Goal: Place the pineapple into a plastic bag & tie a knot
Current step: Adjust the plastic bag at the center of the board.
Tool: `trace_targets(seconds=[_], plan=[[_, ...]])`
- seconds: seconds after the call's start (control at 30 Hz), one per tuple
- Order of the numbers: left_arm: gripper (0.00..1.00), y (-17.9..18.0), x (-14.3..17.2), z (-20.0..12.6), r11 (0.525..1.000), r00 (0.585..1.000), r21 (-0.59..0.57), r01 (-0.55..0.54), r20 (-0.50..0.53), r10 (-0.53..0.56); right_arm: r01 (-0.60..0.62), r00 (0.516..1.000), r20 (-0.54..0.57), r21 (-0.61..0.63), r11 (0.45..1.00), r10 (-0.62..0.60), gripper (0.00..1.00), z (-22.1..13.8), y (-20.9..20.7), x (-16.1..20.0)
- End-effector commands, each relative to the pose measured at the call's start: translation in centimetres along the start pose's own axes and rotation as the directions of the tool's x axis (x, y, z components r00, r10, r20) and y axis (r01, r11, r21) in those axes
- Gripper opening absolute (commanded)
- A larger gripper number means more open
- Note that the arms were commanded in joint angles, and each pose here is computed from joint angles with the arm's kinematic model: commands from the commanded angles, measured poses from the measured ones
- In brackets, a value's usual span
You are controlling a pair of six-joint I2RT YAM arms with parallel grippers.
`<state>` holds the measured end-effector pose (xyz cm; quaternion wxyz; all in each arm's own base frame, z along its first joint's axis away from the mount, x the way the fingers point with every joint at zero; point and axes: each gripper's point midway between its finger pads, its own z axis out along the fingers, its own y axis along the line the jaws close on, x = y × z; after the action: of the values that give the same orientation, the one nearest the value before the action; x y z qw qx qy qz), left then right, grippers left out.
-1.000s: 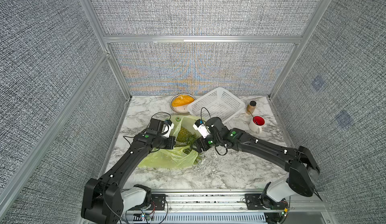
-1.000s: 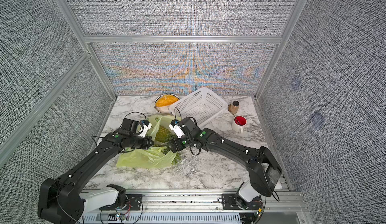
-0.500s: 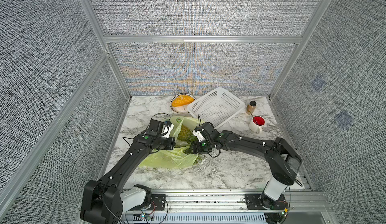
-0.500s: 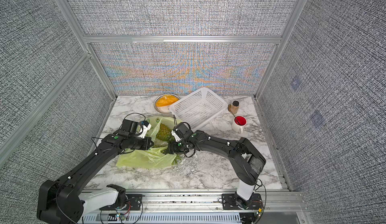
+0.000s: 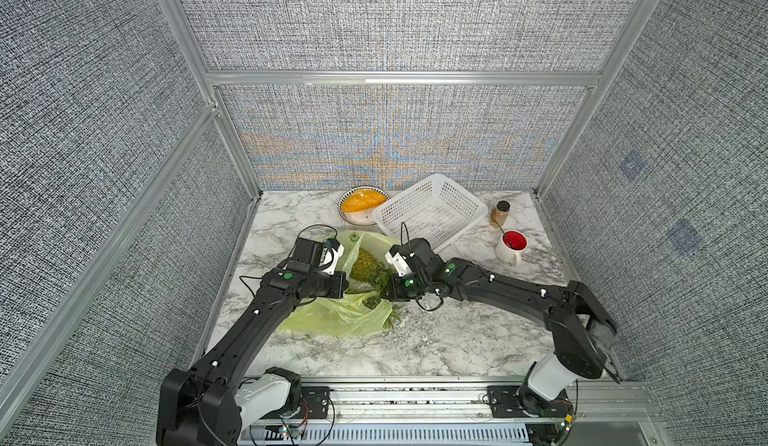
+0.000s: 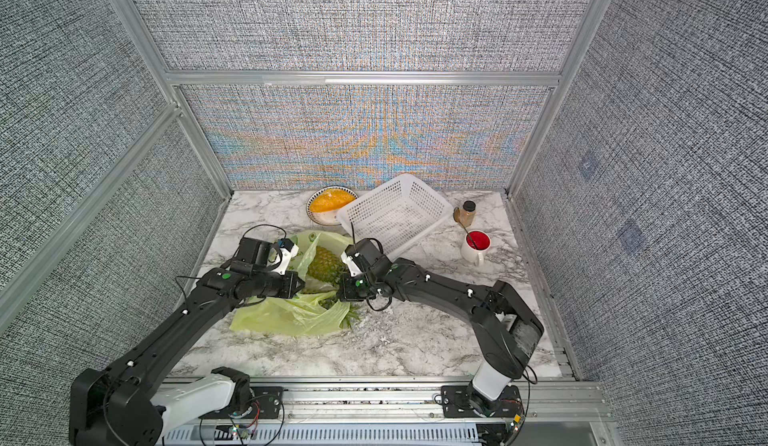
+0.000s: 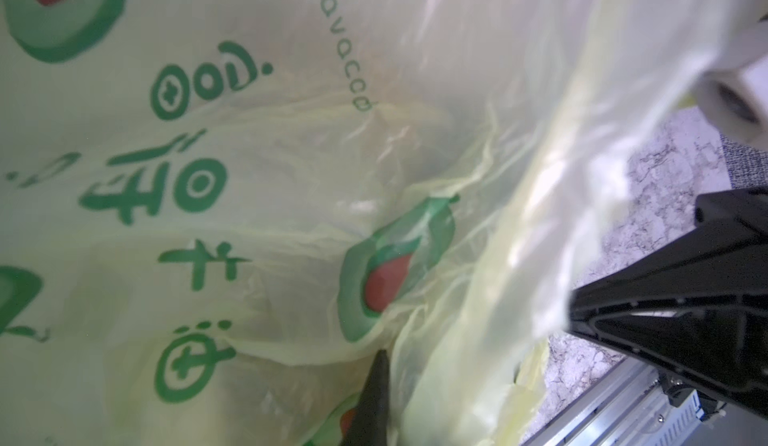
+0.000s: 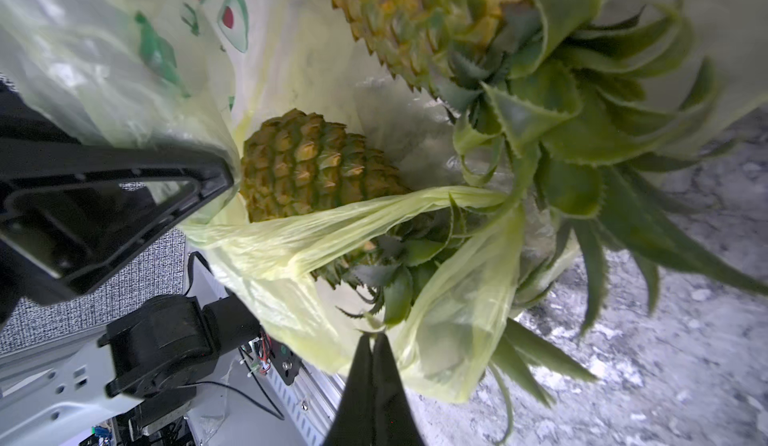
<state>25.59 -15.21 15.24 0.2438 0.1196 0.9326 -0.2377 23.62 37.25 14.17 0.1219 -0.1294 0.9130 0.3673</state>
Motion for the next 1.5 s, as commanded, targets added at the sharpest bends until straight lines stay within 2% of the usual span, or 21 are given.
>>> trace_targets(seconds=[0.0, 0.1, 0.17, 0.23, 0.3, 0.4, 0.5, 0.63, 0.8, 0.87, 1.03, 1.17, 1.23, 1.3, 1.37, 1.4, 1.47], plan=[[0.31, -0.4, -1.1, -1.9, 0.999, 0.998, -0.018, -0.026, 0.053, 0.027, 0.062, 0.998, 0.029, -0.001, 0.998, -0.062, 0.00, -1.1, 0.5, -0.3], [0.38, -1.2, -2.1, -3.7, 0.997, 0.993, -0.017, -0.070, 0.098, 0.072, 0.082, 0.996, 0.030, 0.014, 0.997, -0.083, 0.00, -1.7, 0.3, -0.2], [0.40, -2.5, -2.5, -4.7, 0.993, 0.987, 0.031, -0.114, 0.114, 0.110, 0.060, 0.998, 0.009, 0.063, 0.996, -0.061, 0.00, -1.5, -0.7, 0.1], [0.42, -4.5, -2.3, -5.2, 0.980, 0.982, 0.109, -0.167, 0.109, 0.155, 0.037, 0.999, -0.009, 0.103, 0.994, -0.036, 0.09, -1.4, -1.7, 0.4], [0.46, -6.8, -1.3, -5.2, 0.954, 0.972, 0.186, -0.233, 0.077, 0.223, 0.008, 1.000, 0.012, 0.142, 0.990, -0.010, 0.11, -1.8, -2.6, -0.1], [0.50, -9.7, 1.3, -4.2, 0.921, 0.949, 0.254, -0.295, -0.029, 0.313, -0.039, 0.997, 0.077, 0.165, 0.985, 0.026, 0.13, -3.4, -3.8, -1.3], [0.53, -10.4, 4.4, -1.9, 0.920, 0.917, 0.225, -0.320, -0.170, 0.360, -0.073, 0.989, 0.137, 0.184, 0.980, 0.048, 0.15, -5.6, -5.2, -2.4], [0.56, -9.7, 6.3, 1.4, 0.943, 0.889, 0.137, -0.303, -0.315, 0.332, -0.099, 0.981, 0.183, 0.222, 0.970, 0.059, 0.17, -8.0, -7.1, -3.1], [0.59, -9.6, 5.3, 4.1, 0.950, 0.888, 0.038, -0.311, -0.345, 0.304, -0.108, 0.979, 0.194, 0.258, 0.960, 0.058, 0.18, -9.3, -8.6, -2.9], [0.59, -9.8, 5.5, 4.8, 0.953, 0.885, 0.036, -0.302, -0.362, 0.294, -0.114, 0.978, 0.200, 0.261, 0.958, 0.062, 0.18, -9.6, -8.9, -2.7], [0.56, -8.9, 7.0, 6.3, 0.953, 0.854, 0.001, -0.302, -0.444, 0.271, -0.125, 0.974, 0.217, 0.265, 0.956, 0.068, 0.18, -10.0, -9.6, -2.7], [0.54, -8.3, 6.9, 6.5, 0.949, 0.856, -0.035, -0.313, -0.444, 0.266, -0.116, 0.970, 0.236, 0.265, 0.957, 0.052, 0.19, -10.7, -9.8, -3.7], [0.48, -8.3, 7.0, 6.7, 0.950, 0.852, -0.029, -0.312, -0.450, 0.267, -0.084, 0.969, 0.248, 0.255, 0.963, 0.019, 0.22, -11.0, -9.5, -4.7], [0.38, -8.4, 7.3, 7.0, 0.951, 0.848, -0.015, -0.309, -0.457, 0.268, 0.012, 0.964, 0.255, 0.259, 0.966, -0.081, 0.30, -11.4, -8.8, -6.0], [0.26, -8.6, 7.5, 7.1, 0.951, 0.845, 0.003, -0.308, -0.459, 0.275, 0.151, 0.935, 0.270, 0.278, 0.949, -0.228, 0.45, -11.8, -8.0, -7.8], [0.21, -8.7, 7.5, 7.1, 0.951, 0.844, 0.009, -0.310, -0.457, 0.280, 0.244, 0.909, 0.264, 0.289, 0.926, -0.322, 0.51, -11.8, -7.7, -8.5], [0.13, -9.0, 7.6, 7.1, 0.949, 0.843, 0.027, -0.314, -0.452, 0.292, 0.409, 0.827, 0.266, 0.319, 0.855, -0.495, 0.57, -11.7, -6.9, -9.8]])
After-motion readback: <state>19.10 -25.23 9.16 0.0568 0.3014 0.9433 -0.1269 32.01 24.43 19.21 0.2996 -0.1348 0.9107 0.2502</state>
